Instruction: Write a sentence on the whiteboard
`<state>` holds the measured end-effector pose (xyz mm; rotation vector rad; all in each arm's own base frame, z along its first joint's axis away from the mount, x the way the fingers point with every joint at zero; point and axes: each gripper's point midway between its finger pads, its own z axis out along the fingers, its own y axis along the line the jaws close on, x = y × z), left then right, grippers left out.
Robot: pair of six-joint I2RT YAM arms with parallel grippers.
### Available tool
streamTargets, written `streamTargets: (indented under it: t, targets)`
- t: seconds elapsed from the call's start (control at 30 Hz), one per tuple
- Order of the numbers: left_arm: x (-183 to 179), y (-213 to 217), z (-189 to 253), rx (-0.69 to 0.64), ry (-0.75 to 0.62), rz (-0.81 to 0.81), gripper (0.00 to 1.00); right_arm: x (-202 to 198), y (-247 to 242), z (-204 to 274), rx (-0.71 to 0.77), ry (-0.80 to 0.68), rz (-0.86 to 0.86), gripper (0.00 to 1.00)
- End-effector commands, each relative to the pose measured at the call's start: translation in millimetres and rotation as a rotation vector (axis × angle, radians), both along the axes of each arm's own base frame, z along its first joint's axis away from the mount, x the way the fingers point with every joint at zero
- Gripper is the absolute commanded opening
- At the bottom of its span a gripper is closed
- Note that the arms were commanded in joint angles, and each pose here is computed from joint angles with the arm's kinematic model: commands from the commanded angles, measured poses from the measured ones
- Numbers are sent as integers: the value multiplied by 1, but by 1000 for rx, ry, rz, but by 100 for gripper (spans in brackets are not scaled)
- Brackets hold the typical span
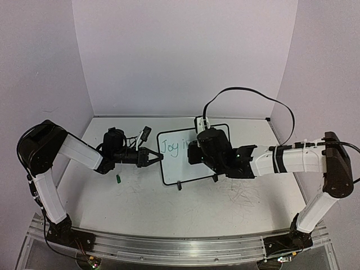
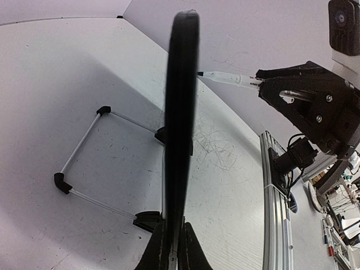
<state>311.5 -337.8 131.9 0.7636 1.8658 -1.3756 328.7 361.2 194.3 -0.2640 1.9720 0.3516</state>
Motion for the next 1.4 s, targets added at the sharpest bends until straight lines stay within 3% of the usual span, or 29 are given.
streamTargets:
  t: [0.0, 1.37]
  targets:
    - [-10, -3, 18, -30, -57, -40, 0, 9, 3, 11, 18, -29, -23, 0]
    - [-11, -3, 19, -31, -56, -42, 0, -10, -3, -22, 9, 60, -20, 0]
